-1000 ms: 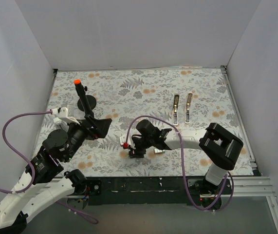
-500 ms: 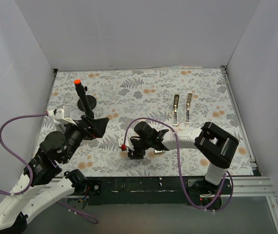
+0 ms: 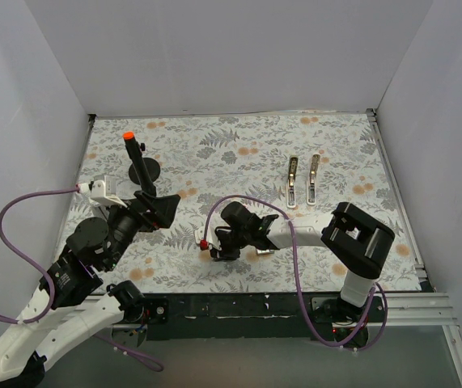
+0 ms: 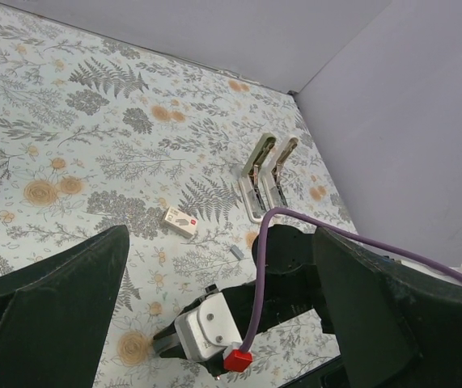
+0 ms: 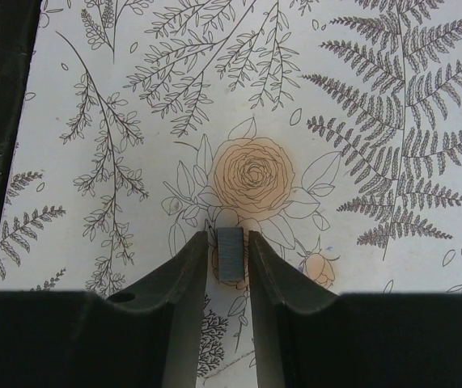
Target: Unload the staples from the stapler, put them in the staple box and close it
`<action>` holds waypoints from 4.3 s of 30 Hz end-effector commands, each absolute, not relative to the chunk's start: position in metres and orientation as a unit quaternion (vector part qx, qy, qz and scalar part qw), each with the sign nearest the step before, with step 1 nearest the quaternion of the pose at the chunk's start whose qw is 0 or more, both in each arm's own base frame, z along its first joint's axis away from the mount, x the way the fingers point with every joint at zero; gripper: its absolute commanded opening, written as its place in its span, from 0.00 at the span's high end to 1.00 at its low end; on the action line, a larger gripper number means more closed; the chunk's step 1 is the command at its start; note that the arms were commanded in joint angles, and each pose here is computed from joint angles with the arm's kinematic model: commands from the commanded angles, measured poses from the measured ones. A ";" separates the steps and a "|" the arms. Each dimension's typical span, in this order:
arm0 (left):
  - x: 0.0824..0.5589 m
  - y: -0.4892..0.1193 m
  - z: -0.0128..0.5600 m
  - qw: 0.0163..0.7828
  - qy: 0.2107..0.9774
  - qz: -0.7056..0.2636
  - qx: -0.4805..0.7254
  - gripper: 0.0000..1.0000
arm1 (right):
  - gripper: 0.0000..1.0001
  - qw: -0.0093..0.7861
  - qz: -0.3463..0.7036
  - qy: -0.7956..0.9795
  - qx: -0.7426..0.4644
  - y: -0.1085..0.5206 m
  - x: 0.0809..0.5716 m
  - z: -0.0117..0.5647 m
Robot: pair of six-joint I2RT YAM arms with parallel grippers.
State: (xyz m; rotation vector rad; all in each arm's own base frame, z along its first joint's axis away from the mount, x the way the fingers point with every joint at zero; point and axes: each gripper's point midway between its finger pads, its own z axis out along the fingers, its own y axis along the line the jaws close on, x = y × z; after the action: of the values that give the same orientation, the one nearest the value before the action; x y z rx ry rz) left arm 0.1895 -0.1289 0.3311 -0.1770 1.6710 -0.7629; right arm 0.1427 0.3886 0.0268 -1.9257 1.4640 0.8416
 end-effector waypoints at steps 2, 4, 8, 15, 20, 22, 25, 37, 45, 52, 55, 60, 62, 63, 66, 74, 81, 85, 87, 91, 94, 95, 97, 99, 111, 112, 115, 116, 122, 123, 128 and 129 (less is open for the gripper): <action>0.190 -0.121 0.341 0.616 0.712 -0.324 -0.087 0.02 | 0.69 0.285 0.308 0.552 -0.720 0.389 0.144 0.030; 0.189 -0.121 0.342 0.615 0.712 -0.326 -0.089 0.02 | 0.70 0.280 0.308 0.555 -0.720 0.388 0.143 0.028; 0.189 -0.121 0.342 0.616 0.710 -0.328 -0.090 0.02 | 0.71 0.278 0.309 0.562 -0.715 0.388 0.144 0.028; 0.190 -0.125 0.341 0.612 0.713 -0.330 -0.086 0.02 | 0.72 0.282 0.306 0.581 -0.700 0.391 0.149 0.034; 0.193 -0.130 0.332 0.605 0.722 -0.326 -0.081 0.02 | 0.72 0.302 0.297 0.617 -0.663 0.385 0.164 0.043; 0.194 -0.132 0.327 0.602 0.725 -0.325 -0.080 0.02 | 0.72 0.303 0.299 0.643 -0.637 0.376 0.170 0.046; 0.199 -0.137 0.305 0.589 0.742 -0.312 -0.079 0.02 | 0.72 0.314 0.299 0.667 -0.607 0.367 0.176 0.052; 0.228 -0.149 0.258 0.519 0.814 -0.222 -0.135 0.02 | 0.61 0.299 0.232 0.761 -0.528 0.341 0.201 0.071; 0.261 -0.164 0.291 0.465 0.839 -0.251 -0.130 0.02 | 0.56 0.209 0.221 0.784 -0.542 0.348 0.198 0.055; 0.276 -0.163 0.341 0.480 0.824 -0.271 -0.131 0.02 | 0.56 0.169 0.223 0.785 -0.553 0.360 0.197 0.051; 0.276 -0.164 0.359 0.493 0.814 -0.282 -0.125 0.02 | 0.55 0.168 0.215 0.777 -0.568 0.363 0.196 0.049; 0.273 -0.163 0.363 0.498 0.810 -0.285 -0.120 0.02 | 0.51 0.166 0.214 0.760 -0.591 0.370 0.191 0.050; 0.273 -0.162 0.361 0.497 0.812 -0.282 -0.121 0.02 | 0.50 0.167 0.211 0.751 -0.603 0.371 0.188 0.050; 0.272 -0.161 0.360 0.497 0.811 -0.282 -0.122 0.02 | 0.50 0.168 0.210 0.746 -0.609 0.373 0.186 0.051; 0.270 -0.160 0.360 0.500 0.810 -0.282 -0.123 0.02 | 0.49 0.157 0.201 0.735 -0.629 0.374 0.178 0.046; 0.263 -0.153 0.382 0.522 0.792 -0.292 -0.122 0.02 | 0.50 0.144 0.163 0.728 -0.650 0.375 0.181 0.036; 0.263 -0.152 0.383 0.524 0.791 -0.292 -0.121 0.02 | 0.52 0.136 0.152 0.722 -0.661 0.376 0.176 0.030; 0.263 -0.153 0.379 0.523 0.792 -0.291 -0.120 0.02 | 0.53 0.132 0.152 0.719 -0.665 0.376 0.171 0.030; 0.262 -0.153 0.378 0.522 0.792 -0.292 -0.119 0.02 | 0.54 0.134 0.151 0.717 -0.667 0.377 0.168 0.031; 0.263 -0.152 0.376 0.522 0.794 -0.289 -0.120 0.02 | 0.55 0.138 0.148 0.714 -0.671 0.381 0.165 0.031; 0.262 -0.152 0.376 0.522 0.793 -0.290 -0.119 0.02 | 0.56 0.134 0.137 0.715 -0.672 0.379 0.164 0.027; 0.261 -0.152 0.377 0.523 0.792 -0.291 -0.119 0.02 | 0.57 0.134 0.135 0.716 -0.672 0.378 0.164 0.026; 0.262 -0.151 0.376 0.524 0.792 -0.289 -0.120 0.02 | 0.58 0.137 0.124 0.720 -0.669 0.376 0.166 0.025; 0.260 -0.150 0.377 0.526 0.791 -0.289 -0.121 0.02 | 0.59 0.139 0.120 0.720 -0.669 0.375 0.167 0.025; 0.259 -0.150 0.378 0.526 0.789 -0.294 -0.120 0.02 | 0.67 0.138 0.111 0.722 -0.669 0.371 0.169 0.017; 0.258 -0.150 0.378 0.526 0.789 -0.295 -0.120 0.02 | 0.68 0.137 0.111 0.722 -0.669 0.370 0.169 0.017; 0.258 -0.150 0.378 0.526 0.789 -0.295 -0.118 0.02 | 0.71 0.137 0.112 0.724 -0.666 0.369 0.168 0.019; 0.258 -0.150 0.377 0.525 0.789 -0.295 -0.119 0.02 | 0.73 0.139 0.113 0.726 -0.664 0.369 0.169 0.019; 0.261 -0.151 0.367 0.520 0.796 -0.286 -0.119 0.02 | 0.76 0.147 0.121 0.737 -0.649 0.366 0.168 0.023; 0.261 -0.151 0.366 0.520 0.796 -0.287 -0.118 0.02 | 0.76 0.148 0.120 0.741 -0.644 0.365 0.169 0.024; 0.261 -0.151 0.360 0.517 0.799 -0.284 -0.117 0.02 | 0.78 0.157 0.126 0.765 -0.611 0.357 0.176 0.031; 0.261 -0.151 0.358 0.517 0.800 -0.282 -0.117 0.02 | 0.79 0.160 0.130 0.771 -0.603 0.356 0.177 0.033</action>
State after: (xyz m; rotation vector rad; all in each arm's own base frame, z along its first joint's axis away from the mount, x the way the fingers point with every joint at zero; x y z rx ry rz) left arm 0.2626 -0.1557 0.3562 -0.2926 1.9402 -0.6879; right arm 0.1706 0.3674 0.0240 -1.8350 2.1325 0.3658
